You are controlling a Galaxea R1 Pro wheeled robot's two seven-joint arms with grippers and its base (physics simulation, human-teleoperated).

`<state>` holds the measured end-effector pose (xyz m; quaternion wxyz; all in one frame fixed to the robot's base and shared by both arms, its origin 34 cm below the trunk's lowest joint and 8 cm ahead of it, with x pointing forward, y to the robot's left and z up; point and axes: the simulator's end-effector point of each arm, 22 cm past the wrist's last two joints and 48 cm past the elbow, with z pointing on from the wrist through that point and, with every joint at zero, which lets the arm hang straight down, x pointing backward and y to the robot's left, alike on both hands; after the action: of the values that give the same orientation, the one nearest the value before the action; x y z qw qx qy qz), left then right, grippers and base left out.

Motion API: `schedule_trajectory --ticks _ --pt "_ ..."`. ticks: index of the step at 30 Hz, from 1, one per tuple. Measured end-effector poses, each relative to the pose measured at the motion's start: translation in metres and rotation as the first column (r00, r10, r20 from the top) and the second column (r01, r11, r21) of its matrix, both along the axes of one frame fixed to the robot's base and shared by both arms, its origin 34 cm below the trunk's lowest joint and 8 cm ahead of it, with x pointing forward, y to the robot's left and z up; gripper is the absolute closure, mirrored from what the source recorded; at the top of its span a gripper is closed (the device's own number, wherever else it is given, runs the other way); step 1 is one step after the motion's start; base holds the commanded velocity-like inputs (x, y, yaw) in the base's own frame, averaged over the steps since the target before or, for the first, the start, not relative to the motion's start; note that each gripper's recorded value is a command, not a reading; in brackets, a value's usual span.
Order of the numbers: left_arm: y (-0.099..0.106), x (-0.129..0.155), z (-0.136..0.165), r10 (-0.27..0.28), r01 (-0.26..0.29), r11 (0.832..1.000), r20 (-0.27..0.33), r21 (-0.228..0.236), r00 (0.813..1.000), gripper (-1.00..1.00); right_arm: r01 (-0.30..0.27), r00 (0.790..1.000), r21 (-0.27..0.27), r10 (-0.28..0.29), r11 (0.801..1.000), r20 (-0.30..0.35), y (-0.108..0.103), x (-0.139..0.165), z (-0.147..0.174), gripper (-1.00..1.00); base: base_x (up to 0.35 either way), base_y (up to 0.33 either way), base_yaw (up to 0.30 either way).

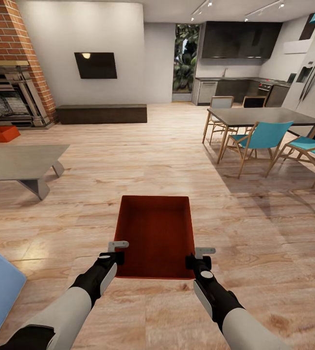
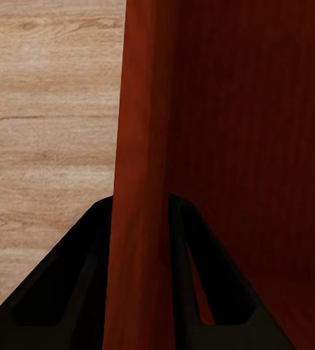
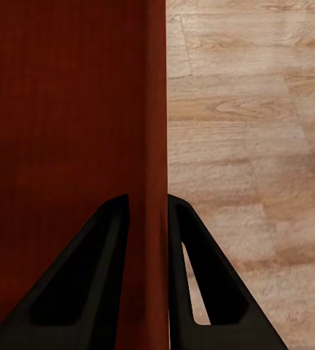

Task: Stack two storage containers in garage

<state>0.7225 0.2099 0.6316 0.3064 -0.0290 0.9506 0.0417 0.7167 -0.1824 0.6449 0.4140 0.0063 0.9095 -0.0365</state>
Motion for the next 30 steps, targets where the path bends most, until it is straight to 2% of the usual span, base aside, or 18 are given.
schedule_trajectory --ticks 5,30 --pt "0.0 0.0 0.0 0.0 0.0 1.0 -0.001 0.0 1.0 1.0 0.0 1.0 0.0 0.0 1.0 -0.001 0.0 0.0 0.0 1.0 0.0 0.0 0.0" --pt "0.0 -0.003 0.036 0.0 0.0 1.0 -0.003 0.001 1.0 1.0 0.0 1.0 0.0 0.0 1.0 -0.003 0.0 -0.003 0.035 1.0 0.0 0.0 0.0"
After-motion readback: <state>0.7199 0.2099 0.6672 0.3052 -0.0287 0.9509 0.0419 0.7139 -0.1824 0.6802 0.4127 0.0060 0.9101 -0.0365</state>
